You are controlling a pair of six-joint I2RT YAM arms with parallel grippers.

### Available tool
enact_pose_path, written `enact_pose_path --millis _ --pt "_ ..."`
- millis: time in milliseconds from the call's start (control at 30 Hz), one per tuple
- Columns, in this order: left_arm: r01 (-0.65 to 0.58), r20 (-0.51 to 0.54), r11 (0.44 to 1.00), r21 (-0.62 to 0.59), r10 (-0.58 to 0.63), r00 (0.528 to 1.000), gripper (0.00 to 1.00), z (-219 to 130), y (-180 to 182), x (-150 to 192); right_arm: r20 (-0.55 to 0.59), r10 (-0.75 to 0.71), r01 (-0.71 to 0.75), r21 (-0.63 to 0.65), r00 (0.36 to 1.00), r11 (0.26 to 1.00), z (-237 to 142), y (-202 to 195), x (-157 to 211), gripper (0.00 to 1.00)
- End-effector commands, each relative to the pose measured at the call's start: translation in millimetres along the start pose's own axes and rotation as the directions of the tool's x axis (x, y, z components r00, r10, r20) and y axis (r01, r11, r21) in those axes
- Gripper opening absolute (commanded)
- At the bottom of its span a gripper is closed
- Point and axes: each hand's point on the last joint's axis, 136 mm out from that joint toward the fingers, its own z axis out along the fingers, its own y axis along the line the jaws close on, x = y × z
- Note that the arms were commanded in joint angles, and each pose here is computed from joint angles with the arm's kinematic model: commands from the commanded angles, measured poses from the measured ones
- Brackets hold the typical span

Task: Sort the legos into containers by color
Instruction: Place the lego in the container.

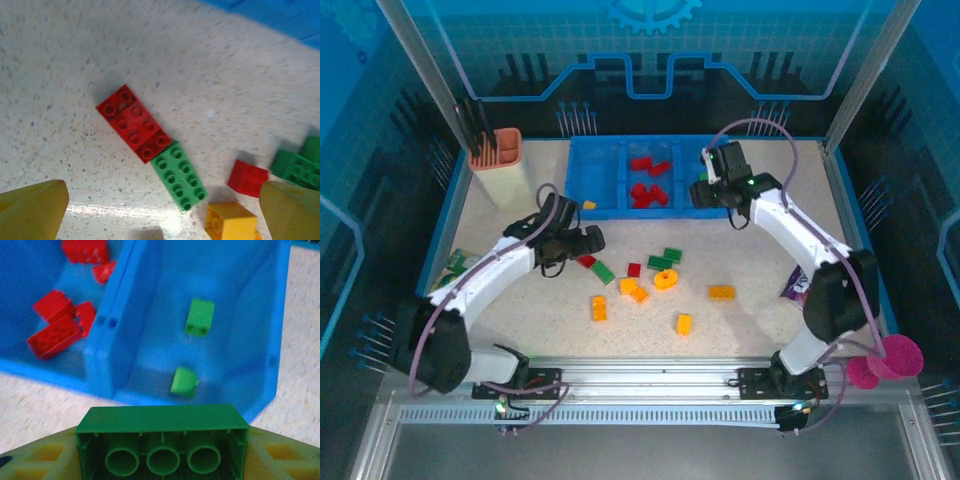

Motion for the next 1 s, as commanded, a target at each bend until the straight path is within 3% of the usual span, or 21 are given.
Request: enact_pose_path --millis 0,200,333,767,967 --pt "0.093 -0.039 0.992 -0.088 -0.097 0.995 0.99 13.3 12.7 3.3 0.009 -0.077 0.076 0.029 0.997 0.997 34.3 -5.5 -17.2 0.46" --pt "0.118 -0.060 0.985 -0.127 -0.127 0.990 0.99 33.5 17.8 2.5 -0.022 -0.106 0.107 0.051 0.994 0.993 81.9 -12.2 -28.6 0.47" --pt "0.151 -0.058 0.980 -0.127 -0.159 0.986 0.95 42.1 17.3 -2.8 -0.021 -0.119 0.120 0.039 0.993 0.992 94.2 -8.9 -33.8 0.55" --pt "0.233 -0.131 0.957 -0.173 -0.256 0.958 0.81 80.2 18.4 0.9 0.035 -0.149 0.149 0.010 0.988 0.989 79.9 -2.1 -52.5 0.85" --pt "0.221 -0.171 0.957 -0.189 -0.254 0.952 0.64 87.6 17.1 4.6 0.052 -0.151 0.151 0.011 0.987 0.989 71.3 -4.7 -57.3 0.90"
